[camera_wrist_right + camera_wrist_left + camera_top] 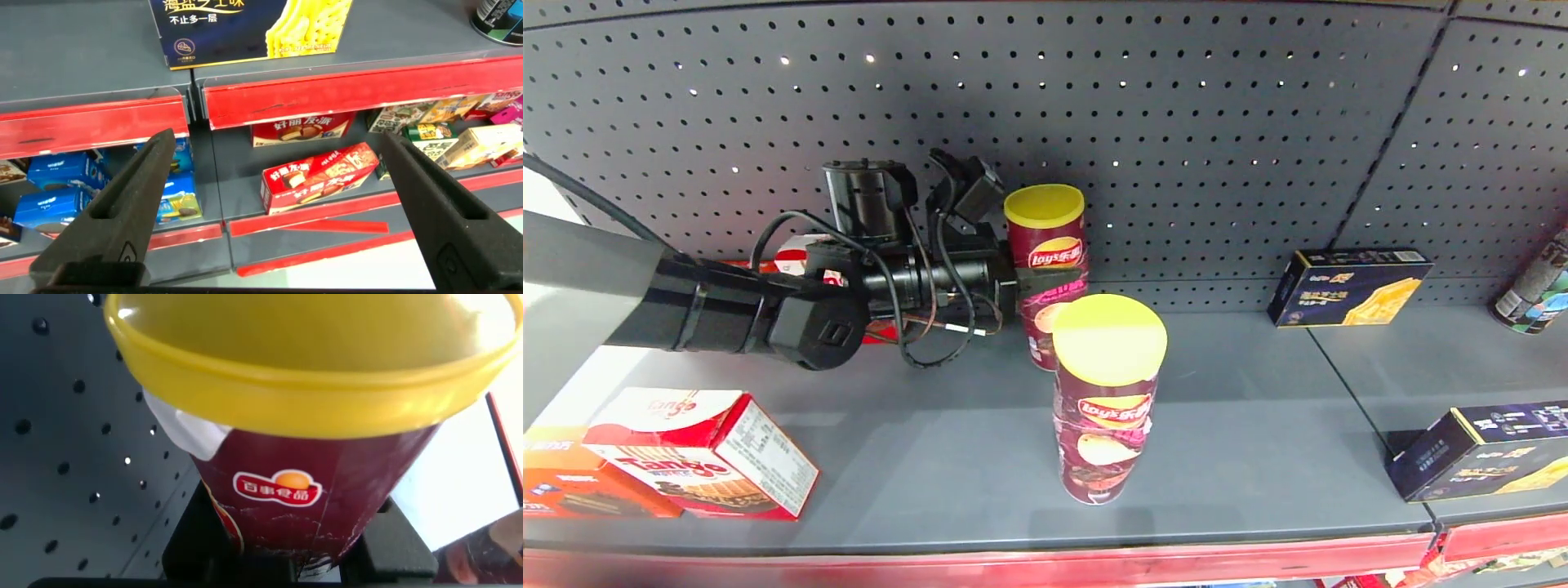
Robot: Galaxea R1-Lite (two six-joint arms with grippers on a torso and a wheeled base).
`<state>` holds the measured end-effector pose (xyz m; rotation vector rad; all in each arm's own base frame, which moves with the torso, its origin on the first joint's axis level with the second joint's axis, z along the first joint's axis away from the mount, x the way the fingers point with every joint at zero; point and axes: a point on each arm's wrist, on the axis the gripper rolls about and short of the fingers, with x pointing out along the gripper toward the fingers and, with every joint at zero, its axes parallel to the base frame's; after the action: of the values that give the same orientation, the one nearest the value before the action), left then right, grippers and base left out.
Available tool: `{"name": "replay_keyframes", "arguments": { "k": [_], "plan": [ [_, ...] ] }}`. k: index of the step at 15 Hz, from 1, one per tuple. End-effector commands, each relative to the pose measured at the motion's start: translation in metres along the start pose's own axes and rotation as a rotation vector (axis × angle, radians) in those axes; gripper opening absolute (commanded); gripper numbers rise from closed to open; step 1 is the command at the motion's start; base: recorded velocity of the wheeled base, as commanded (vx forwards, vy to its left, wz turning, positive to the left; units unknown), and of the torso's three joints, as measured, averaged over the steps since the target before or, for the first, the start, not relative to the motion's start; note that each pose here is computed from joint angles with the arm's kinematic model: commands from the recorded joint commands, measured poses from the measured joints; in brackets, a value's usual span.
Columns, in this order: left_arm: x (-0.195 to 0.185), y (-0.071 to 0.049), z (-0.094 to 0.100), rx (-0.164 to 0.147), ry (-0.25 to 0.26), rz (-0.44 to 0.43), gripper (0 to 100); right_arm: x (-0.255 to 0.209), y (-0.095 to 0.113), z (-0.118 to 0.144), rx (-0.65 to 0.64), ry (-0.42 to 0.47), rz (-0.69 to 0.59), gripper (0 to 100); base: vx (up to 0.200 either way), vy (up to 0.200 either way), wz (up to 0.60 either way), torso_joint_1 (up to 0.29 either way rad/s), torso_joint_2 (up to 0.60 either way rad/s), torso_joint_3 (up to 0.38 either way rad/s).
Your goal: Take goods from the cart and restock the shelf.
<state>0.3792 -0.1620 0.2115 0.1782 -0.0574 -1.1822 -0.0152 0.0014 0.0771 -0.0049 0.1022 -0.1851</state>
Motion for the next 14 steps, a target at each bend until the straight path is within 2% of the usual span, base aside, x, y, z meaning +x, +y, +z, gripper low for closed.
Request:
{"name": "replay_keyframes", "arguments": {
  "k": [1,4,6,9,14],
  "plan": [
    [0.001,0.003,0.0,0.004,-0.005,0.0,0,0.0,0.0,0.0,0.0,0.001,0.0,100,0.0,0.0,0.0,0.0,0.0,0.0],
    [0.002,0.007,0.006,-0.007,0.006,0.001,0,0.0,0.0,0.0,0.0,0.003,0.0,100,0.0,0.0,0.0,0.0,0.0,0.0],
    [0.004,0.009,0.011,0.0,0.001,0.0,0,0.0,0.0,0.0,0.0,0.003,0.0,100,0.0,0.0,0.0,0.0,0.0,0.0],
    [0.007,0.01,0.004,0.019,0.013,-0.004,0,0.0,0.0,0.0,0.0,0.001,0.0,100,0.0,0.0,0.0,0.0,0.0,0.0],
    [0.009,0.009,-0.006,0.015,0.034,-0.01,0,0.0,0.0,0.0,0.0,0.001,0.0,100,0.0,0.0,0.0,0.0,0.0,0.0]
  ]
}}
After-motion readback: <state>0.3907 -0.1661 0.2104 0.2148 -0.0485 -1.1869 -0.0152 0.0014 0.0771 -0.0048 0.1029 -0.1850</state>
